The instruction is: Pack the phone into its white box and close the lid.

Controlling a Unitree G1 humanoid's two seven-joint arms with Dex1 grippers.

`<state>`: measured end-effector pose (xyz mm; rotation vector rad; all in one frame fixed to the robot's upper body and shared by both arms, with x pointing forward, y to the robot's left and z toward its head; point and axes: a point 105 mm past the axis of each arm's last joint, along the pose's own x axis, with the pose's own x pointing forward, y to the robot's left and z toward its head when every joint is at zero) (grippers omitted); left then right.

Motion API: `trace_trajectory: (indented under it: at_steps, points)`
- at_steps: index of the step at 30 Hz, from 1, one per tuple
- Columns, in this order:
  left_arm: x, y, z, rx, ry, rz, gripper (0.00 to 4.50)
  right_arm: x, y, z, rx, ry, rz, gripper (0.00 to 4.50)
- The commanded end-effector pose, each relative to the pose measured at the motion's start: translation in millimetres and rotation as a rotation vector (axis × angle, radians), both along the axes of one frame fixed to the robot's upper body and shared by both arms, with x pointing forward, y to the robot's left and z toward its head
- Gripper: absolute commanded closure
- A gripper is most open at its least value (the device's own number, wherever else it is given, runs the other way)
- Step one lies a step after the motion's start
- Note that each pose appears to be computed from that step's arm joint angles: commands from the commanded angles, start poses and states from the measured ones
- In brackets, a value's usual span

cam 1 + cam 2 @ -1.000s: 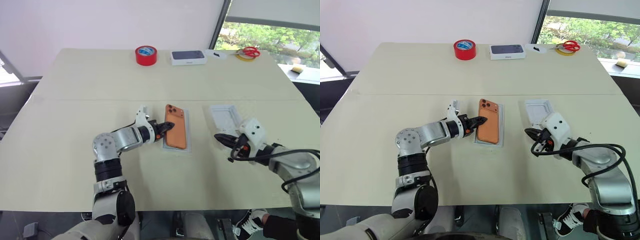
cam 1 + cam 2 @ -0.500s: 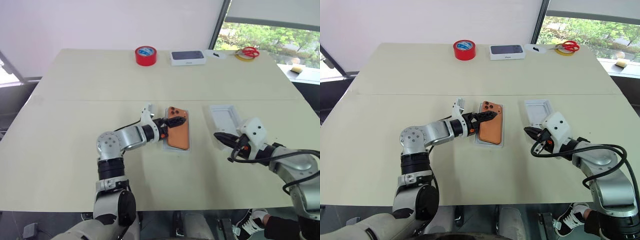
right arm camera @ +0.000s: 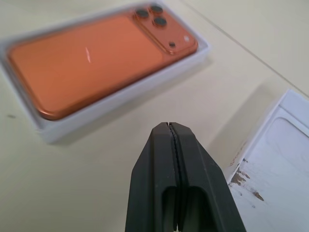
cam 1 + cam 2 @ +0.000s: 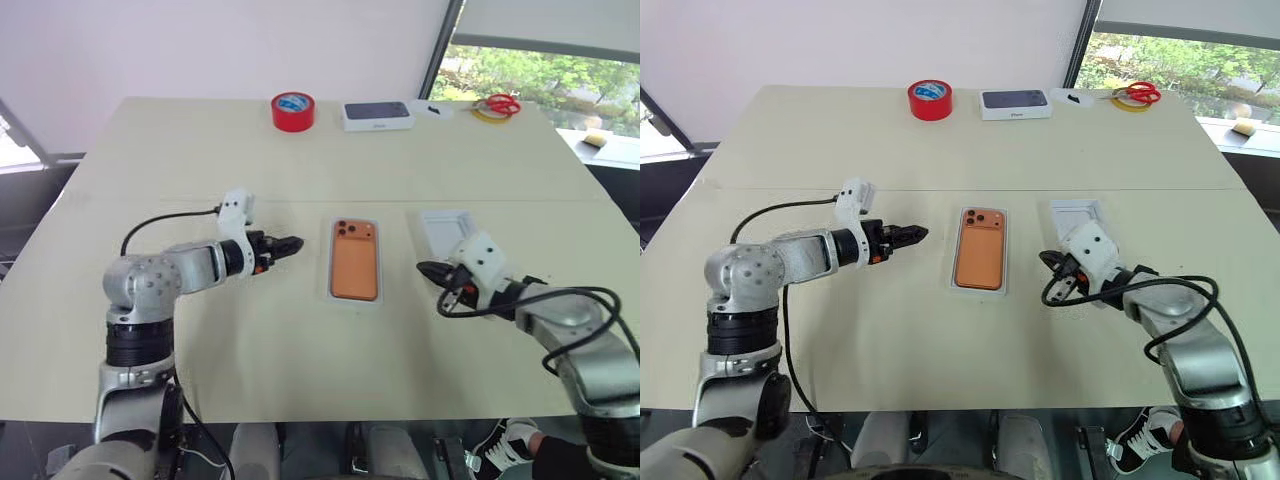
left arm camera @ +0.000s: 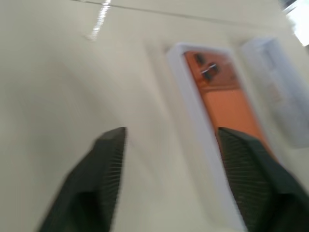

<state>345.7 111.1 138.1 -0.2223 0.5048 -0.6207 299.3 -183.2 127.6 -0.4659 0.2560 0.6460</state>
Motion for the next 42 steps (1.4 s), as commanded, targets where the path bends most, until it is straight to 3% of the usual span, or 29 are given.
trace_trajectory:
  at_steps: [1, 4, 10, 17, 23, 35, 42]
  points:
    - [0.7, -20.6, 0.6, 0.104, -0.130, -0.087, 3.10, 14.7, 5.5, -1.3, -0.003, 0.012, -0.066, 4.50]
    - [4.3, -32.6, -9.9, 0.183, -0.172, -0.126, 4.46, 25.1, 9.5, -5.6, -0.030, 0.017, -0.108, 4.50]
    - [16.0, -62.3, -28.0, 0.217, -0.162, -0.158, 4.46, 37.2, 32.9, -12.5, -0.074, 0.018, -0.102, 4.50]
    - [-5.0, -96.0, -29.5, 0.137, -0.110, -0.329, 4.46, 41.2, 54.4, -12.5, -0.062, 0.020, -0.051, 4.50]
    - [-24.0, -112.9, -26.0, 0.083, -0.077, -0.459, 4.46, 24.9, 46.4, -14.3, -0.078, 0.055, -0.033, 4.50]
    - [-69.8, -146.1, -33.0, 0.055, -0.028, -0.725, 4.46, -33.9, 11.9, -23.7, -0.138, 0.162, -0.056, 4.50]
    - [-75.7, -147.1, -35.2, 0.057, -0.016, -0.747, 4.46, -49.2, -0.7, -25.2, -0.160, 0.200, -0.088, 4.50]
